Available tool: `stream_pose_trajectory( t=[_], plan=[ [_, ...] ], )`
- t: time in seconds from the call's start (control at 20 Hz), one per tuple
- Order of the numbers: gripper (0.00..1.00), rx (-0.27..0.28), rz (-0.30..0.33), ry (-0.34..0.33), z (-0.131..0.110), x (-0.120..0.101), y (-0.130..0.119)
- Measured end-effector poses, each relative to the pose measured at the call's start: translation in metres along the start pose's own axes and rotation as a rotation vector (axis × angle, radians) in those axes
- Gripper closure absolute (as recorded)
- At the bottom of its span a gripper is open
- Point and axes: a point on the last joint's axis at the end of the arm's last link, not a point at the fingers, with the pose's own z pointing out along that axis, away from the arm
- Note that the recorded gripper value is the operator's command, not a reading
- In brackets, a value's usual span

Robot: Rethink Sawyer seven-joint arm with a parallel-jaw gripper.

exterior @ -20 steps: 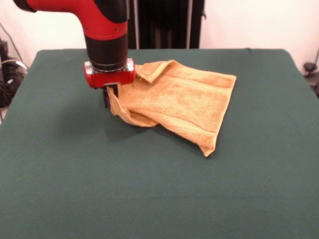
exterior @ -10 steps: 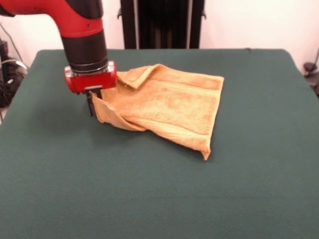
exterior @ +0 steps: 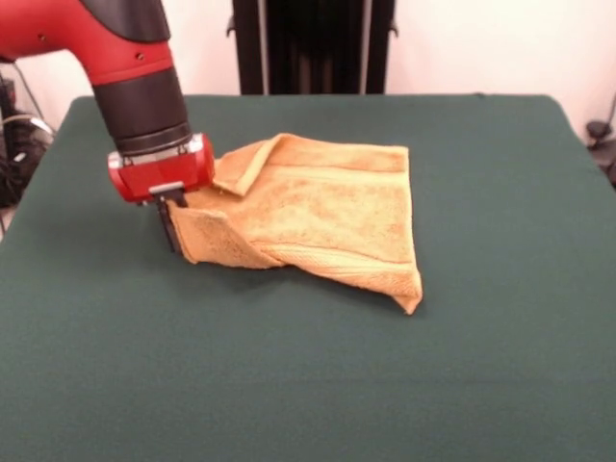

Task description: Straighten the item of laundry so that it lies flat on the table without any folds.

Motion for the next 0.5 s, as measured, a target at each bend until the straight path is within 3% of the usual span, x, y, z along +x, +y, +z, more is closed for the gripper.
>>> stream_pose_trajectory(
  t=[0.25, 0.5],
  plan=[
    [1.0, -0.056, 0.029, -0.06, 0.013, 0.003, 0.003],
    [1.0, -0.079, 0.047, -0.074, 0.015, 0.0, 0.007]
  ],
)
